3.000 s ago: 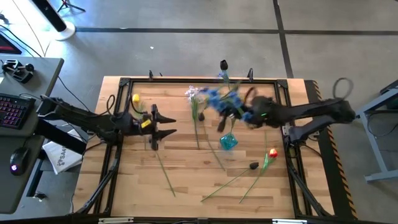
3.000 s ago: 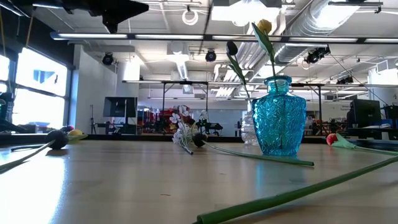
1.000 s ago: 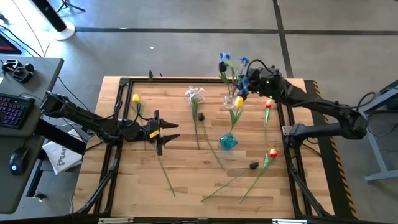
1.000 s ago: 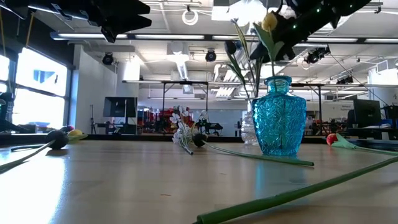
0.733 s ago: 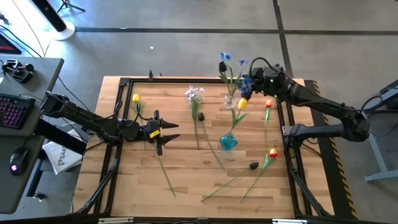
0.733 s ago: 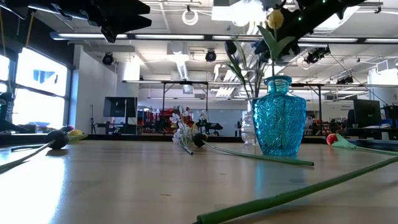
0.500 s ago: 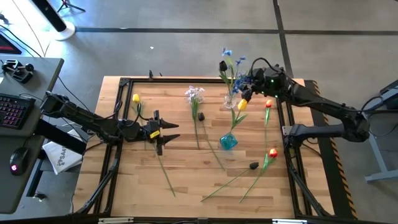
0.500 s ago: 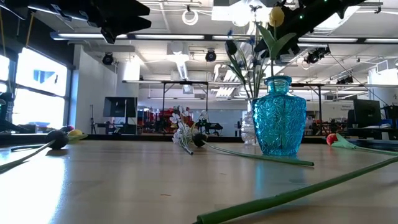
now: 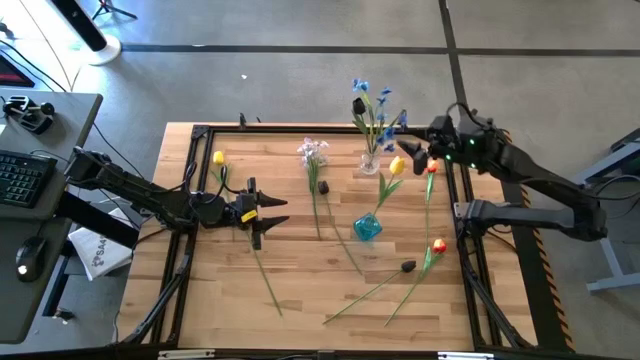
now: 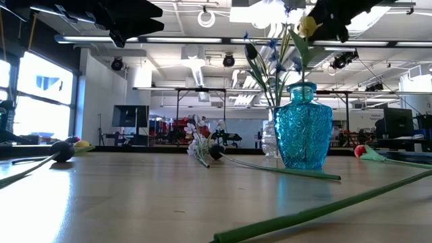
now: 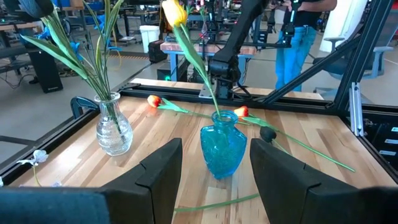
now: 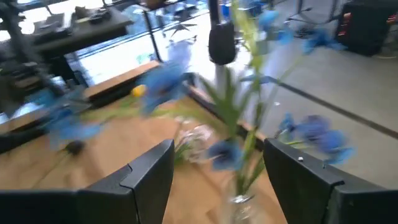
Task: Sort flowers into vase by color
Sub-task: Put the orange tulip into the blue flower vase
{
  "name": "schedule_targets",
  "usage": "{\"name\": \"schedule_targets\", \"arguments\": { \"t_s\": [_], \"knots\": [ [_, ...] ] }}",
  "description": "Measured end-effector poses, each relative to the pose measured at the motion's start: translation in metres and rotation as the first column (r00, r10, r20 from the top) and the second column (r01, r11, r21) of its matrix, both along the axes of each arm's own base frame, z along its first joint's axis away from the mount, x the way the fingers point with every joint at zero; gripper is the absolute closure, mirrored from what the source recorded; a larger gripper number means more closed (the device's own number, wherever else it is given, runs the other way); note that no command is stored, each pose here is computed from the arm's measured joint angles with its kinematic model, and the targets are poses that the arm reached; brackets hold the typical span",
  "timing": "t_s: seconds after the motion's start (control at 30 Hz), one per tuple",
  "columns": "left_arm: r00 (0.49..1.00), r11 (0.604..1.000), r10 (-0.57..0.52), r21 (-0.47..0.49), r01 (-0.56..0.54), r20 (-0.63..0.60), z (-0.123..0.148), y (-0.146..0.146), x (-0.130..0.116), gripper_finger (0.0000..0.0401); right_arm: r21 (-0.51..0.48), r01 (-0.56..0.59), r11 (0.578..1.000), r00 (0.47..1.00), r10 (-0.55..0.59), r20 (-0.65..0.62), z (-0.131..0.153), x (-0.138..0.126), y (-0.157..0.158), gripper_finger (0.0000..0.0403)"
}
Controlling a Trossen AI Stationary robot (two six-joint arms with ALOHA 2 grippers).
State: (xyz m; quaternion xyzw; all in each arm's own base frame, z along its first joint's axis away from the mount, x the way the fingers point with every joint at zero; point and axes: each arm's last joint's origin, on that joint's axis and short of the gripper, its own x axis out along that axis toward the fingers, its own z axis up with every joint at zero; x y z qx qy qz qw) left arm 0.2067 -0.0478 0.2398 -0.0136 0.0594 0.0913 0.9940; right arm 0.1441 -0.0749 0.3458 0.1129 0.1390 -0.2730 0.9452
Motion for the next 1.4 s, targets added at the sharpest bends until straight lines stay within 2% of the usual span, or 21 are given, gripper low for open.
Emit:
{"name": "schedule_targets", "arguments": {
  "t_s": [0.1,0.3,0.53,0.77,0.93,1.07,1.17,1.27,1.4],
  "knots": [
    [1.0,1.0,0.0,0.0,0.0,0.0,0.0,0.0,0.0,0.0225,0.023,-0.023,0.999,1.0,0.024,-0.015,-0.001,-0.002,0.016,0.016],
    [1.0,1.0,0.0,-0.005,0.0,0.0,0.0,0.0,0.0,0.0225,-0.008,0.009,1.0,0.999,-0.009,-0.05,-0.003,-0.001,0.044,0.016],
    [1.0,1.0,0.002,-0.014,-0.002,-0.011,-0.001,0.0,0.0,0.0225,-0.009,-0.044,0.999,0.996,0.044,-0.072,-0.011,0.012,0.079,0.016],
    [1.0,1.0,-0.002,-0.02,0.002,-0.01,-0.001,-0.001,0.0,0.0225,0.067,-0.104,0.992,0.977,0.114,-0.179,-0.039,0.04,0.123,0.016],
    [1.0,1.0,-0.017,-0.02,0.017,-0.01,-0.001,-0.004,-0.001,0.0225,0.142,-0.087,0.986,0.952,0.124,-0.281,-0.065,0.049,0.148,0.016],
    [1.0,0.999,-0.027,-0.019,0.026,-0.011,-0.001,-0.006,-0.002,0.0225,0.24,-0.031,0.97,0.918,0.122,-0.378,-0.082,0.045,0.161,0.016],
    [1.0,0.999,-0.027,-0.019,0.026,-0.012,-0.002,-0.006,-0.002,0.0225,0.314,0.059,0.948,0.878,0.1,-0.467,-0.093,0.038,0.165,0.016],
    [1.0,0.999,-0.026,-0.018,0.026,-0.016,-0.002,-0.006,-0.002,0.0225,0.34,0.195,0.92,0.831,0.029,-0.555,-0.102,0.03,0.164,0.016],
    [0.999,1.0,-0.026,-0.017,0.026,-0.018,-0.002,-0.006,-0.002,0.0225,0.315,0.399,0.861,0.769,-0.127,-0.626,-0.12,0.02,0.154,0.016]
  ]
}}
